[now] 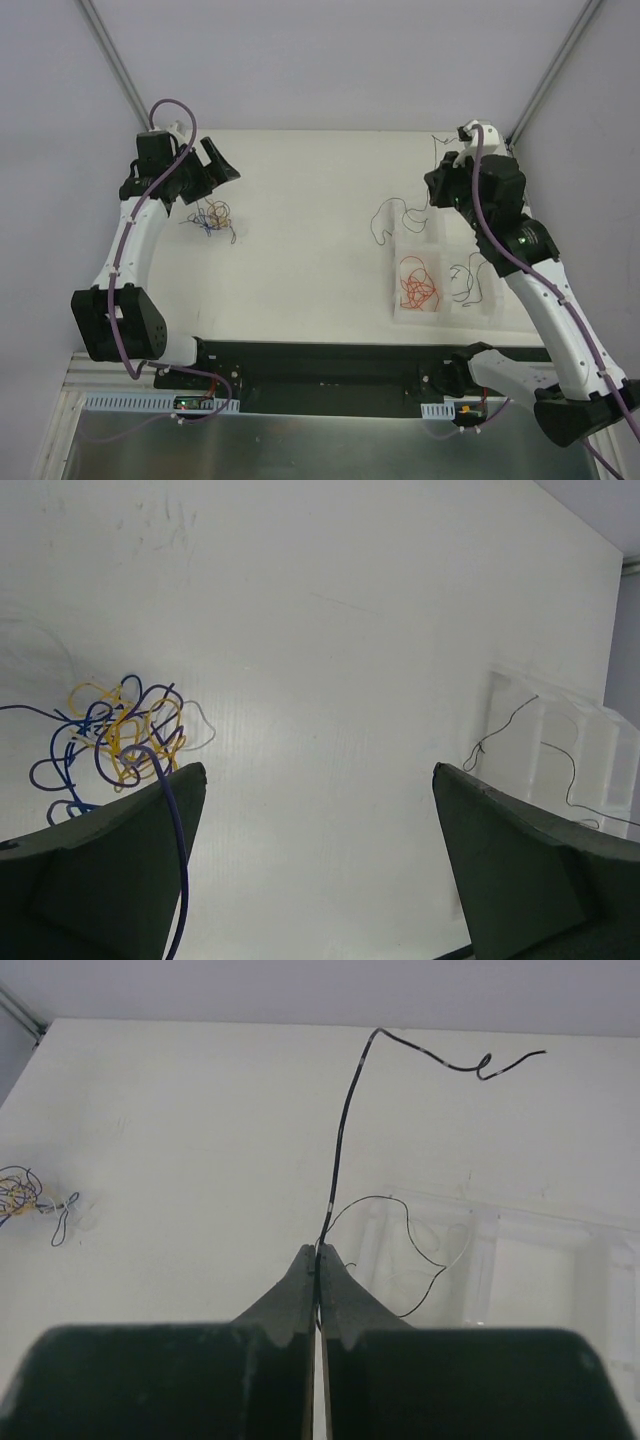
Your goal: Untangle the cables
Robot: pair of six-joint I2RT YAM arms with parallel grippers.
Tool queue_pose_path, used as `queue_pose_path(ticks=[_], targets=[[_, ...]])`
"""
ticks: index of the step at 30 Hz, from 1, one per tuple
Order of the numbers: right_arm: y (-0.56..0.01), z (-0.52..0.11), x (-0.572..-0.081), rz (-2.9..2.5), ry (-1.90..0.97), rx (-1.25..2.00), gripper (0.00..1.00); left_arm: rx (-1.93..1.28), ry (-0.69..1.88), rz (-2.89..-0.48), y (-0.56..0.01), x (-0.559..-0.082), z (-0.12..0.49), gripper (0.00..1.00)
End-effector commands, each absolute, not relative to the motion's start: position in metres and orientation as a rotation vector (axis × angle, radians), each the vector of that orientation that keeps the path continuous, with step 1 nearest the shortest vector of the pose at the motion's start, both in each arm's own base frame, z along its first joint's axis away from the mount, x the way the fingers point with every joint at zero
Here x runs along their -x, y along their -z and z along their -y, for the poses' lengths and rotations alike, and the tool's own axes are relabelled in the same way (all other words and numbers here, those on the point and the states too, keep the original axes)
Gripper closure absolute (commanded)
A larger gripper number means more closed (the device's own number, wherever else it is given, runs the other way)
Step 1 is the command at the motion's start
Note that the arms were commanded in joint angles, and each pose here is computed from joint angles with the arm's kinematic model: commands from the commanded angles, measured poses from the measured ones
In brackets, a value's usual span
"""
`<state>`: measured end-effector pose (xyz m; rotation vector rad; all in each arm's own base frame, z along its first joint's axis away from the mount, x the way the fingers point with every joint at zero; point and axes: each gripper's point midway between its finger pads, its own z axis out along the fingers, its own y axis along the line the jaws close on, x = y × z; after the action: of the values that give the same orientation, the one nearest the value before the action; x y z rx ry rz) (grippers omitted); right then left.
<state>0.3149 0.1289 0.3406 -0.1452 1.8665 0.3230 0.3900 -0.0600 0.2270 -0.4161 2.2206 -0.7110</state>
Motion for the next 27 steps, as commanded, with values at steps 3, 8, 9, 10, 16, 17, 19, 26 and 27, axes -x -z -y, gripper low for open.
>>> queue_pose_path(ticks=[3, 8, 9, 10, 16, 17, 19, 26, 27], targets=[[-0.432, -0.120, -0.305, -1.670, -0.424, 0.059, 1.00, 0.420, 0.588, -2.092, -0.293, -0.374, 0.056, 0.02], [-0.479, -0.103, -0.302, -1.584, -0.368, 0.018, 1.00, 0.431, 0.503, -2.132, -0.284, -0.371, 0.051, 0.02], [-0.486, -0.097, -0.302, -1.567, -0.339, 0.000, 1.00, 0.418, 0.506, -2.157, -0.277, -0.372, 0.052, 0.03], [-0.490, -0.089, -0.303, -1.557, -0.306, -0.029, 1.00, 0.401, 0.516, -2.183, -0.271, -0.373, 0.055, 0.04], [-0.505, -0.063, -0.312, -1.544, -0.266, -0.115, 1.00, 0.358, 0.529, -2.329, -0.233, -0.372, 0.063, 0.07], [-0.512, -0.060, -0.312, -1.529, -0.278, -0.129, 0.99, 0.363, 0.516, -2.339, -0.229, -0.371, 0.061, 0.07], [-0.530, -0.059, -0.311, -1.494, -0.314, -0.127, 1.00, 0.368, 0.497, -2.356, -0.221, -0.369, 0.059, 0.07], [-0.607, -0.041, -0.305, -1.347, -0.283, -0.141, 1.00, 0.343, 0.426, -2.450, -0.186, -0.369, 0.062, 0.01], [-0.617, -0.038, -0.305, -1.328, -0.277, -0.147, 1.00, 0.348, 0.422, -2.465, -0.180, -0.369, 0.061, 0.01]])
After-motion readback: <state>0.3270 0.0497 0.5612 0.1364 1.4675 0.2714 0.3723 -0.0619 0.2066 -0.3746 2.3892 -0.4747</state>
